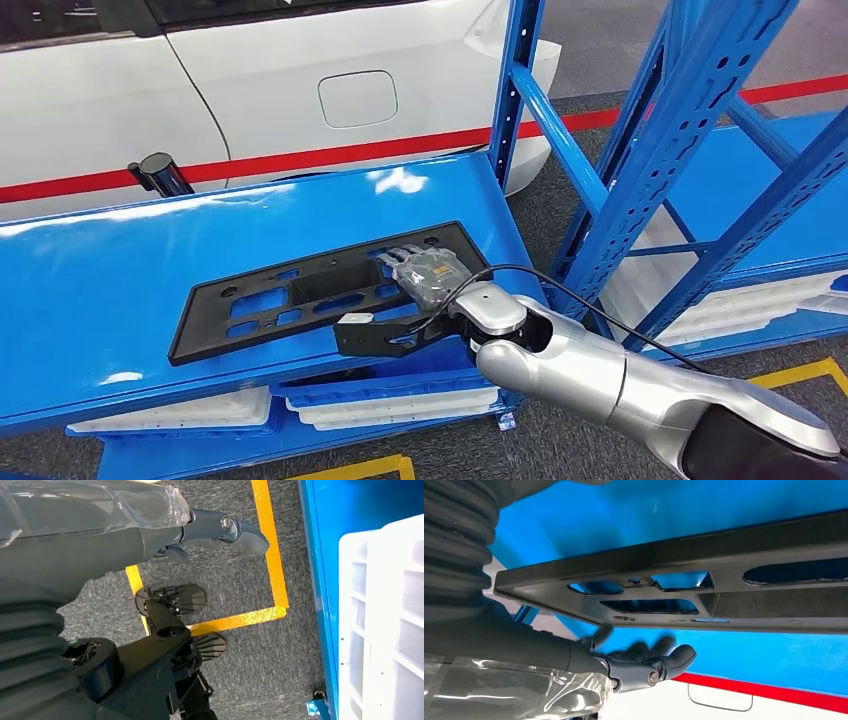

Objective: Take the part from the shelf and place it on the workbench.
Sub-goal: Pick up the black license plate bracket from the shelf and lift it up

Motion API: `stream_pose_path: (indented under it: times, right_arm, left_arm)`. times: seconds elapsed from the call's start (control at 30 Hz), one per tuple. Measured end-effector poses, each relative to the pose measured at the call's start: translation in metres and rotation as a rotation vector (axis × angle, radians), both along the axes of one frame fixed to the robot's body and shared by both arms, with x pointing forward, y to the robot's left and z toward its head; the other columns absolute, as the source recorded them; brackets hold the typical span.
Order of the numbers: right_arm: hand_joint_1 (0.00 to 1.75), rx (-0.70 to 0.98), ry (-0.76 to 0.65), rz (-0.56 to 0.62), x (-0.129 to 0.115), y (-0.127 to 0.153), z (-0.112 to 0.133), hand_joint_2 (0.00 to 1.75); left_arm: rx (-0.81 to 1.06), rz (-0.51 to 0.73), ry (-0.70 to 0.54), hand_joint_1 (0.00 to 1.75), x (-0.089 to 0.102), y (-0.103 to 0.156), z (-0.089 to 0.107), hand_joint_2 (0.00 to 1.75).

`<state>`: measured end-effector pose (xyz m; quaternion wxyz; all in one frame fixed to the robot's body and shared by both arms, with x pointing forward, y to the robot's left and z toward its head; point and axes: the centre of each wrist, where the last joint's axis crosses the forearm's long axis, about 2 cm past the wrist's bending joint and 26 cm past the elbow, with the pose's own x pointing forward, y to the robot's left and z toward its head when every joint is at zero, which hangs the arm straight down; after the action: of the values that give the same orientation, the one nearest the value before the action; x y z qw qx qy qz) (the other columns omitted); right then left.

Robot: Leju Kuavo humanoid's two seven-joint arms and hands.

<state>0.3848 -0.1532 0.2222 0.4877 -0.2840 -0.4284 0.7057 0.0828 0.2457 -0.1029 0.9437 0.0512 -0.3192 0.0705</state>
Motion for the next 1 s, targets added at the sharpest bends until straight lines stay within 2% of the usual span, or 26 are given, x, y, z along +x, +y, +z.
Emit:
stream_pose_path:
  times: [0.27, 0.43, 0.6, 1.0]
  right_arm:
    - [0.00, -0.016, 0.040, -0.007, 0.001, 0.002, 0.005, 1.75]
    - [0.00, 0.012, -0.027, 0.007, 0.000, 0.005, 0.004, 1.75]
    - [0.00, 0.047, -0.088, 0.020, -0.002, 0.006, -0.003, 1.75]
    - [0.00, 0.078, -0.103, 0.001, -0.006, 0.002, -0.020, 1.75]
  left_arm:
    - [-0.004, 0.009, 0.007, 0.00, 0.000, 0.000, 0.000, 0.00]
    - [-0.007, 0.006, 0.006, 0.00, -0.001, 0.000, 0.000, 0.00]
    - [-0.008, 0.006, 0.008, 0.00, -0.001, -0.001, 0.000, 0.00]
    - [-0.007, 0.002, 0.010, 0.00, -0.002, -0.001, 0.000, 0.00]
